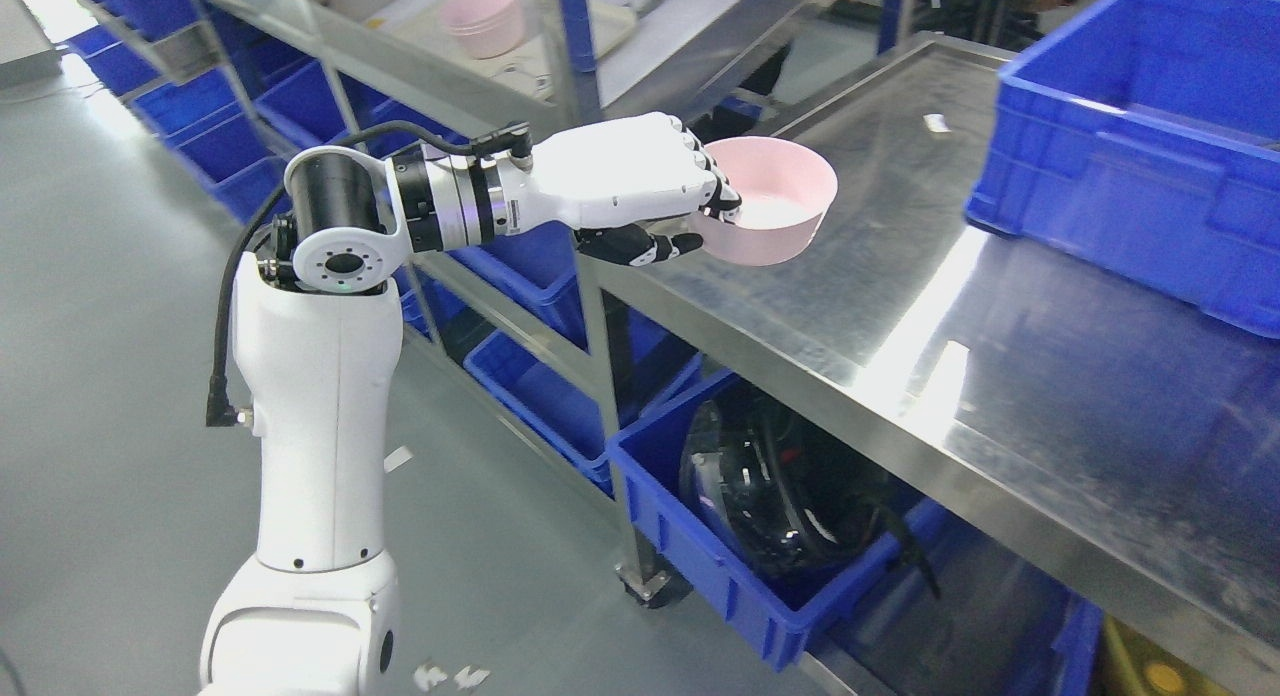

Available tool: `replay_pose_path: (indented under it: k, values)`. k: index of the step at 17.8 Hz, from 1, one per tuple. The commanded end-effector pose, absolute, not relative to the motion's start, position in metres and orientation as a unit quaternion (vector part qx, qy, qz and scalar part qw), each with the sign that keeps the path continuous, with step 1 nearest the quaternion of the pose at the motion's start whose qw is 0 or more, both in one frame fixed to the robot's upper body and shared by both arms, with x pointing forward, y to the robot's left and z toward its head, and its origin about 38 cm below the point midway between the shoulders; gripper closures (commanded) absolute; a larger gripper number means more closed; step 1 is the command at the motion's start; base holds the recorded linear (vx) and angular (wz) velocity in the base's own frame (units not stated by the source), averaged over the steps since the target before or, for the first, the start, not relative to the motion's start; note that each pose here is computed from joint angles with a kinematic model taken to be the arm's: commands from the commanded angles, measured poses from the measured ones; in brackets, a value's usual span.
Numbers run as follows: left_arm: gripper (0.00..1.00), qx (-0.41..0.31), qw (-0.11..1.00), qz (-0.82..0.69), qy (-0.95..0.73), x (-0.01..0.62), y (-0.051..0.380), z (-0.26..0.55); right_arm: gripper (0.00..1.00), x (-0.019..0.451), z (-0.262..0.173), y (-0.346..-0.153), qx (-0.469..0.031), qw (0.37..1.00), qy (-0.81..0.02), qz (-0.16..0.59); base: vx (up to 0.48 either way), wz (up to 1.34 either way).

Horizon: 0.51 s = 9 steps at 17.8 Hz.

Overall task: Stack pink IKEA bowl on shelf middle layer
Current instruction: 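Hold the pink bowl in the left hand while the robot drives to the shelf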

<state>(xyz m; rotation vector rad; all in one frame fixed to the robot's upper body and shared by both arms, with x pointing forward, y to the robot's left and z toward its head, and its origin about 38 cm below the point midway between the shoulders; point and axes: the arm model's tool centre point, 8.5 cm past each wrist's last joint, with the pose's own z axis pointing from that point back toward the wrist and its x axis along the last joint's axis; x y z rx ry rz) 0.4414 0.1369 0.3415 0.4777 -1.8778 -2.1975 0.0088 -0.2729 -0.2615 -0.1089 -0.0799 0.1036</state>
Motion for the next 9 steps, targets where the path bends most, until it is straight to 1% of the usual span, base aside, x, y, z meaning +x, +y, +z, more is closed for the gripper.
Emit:
replay_pose_path:
  k: [1, 9]
  values:
    - [0.99, 0.166, 0.103, -0.741, -0.643, 0.4385, 0.1369, 0.3448, 0.00, 0.0013, -0.2607, -0.2839, -0.063, 0.996, -0.037, 0.052, -0.127, 0.90]
    - [0.99, 0.169, 0.106, -0.738, -0.644, 0.4394, 0.1397, 0.3453, 0.00, 0.0013, -0.2607, -0.2839, -0.063, 0.996, -0.037, 0.052, -0.108, 1.18]
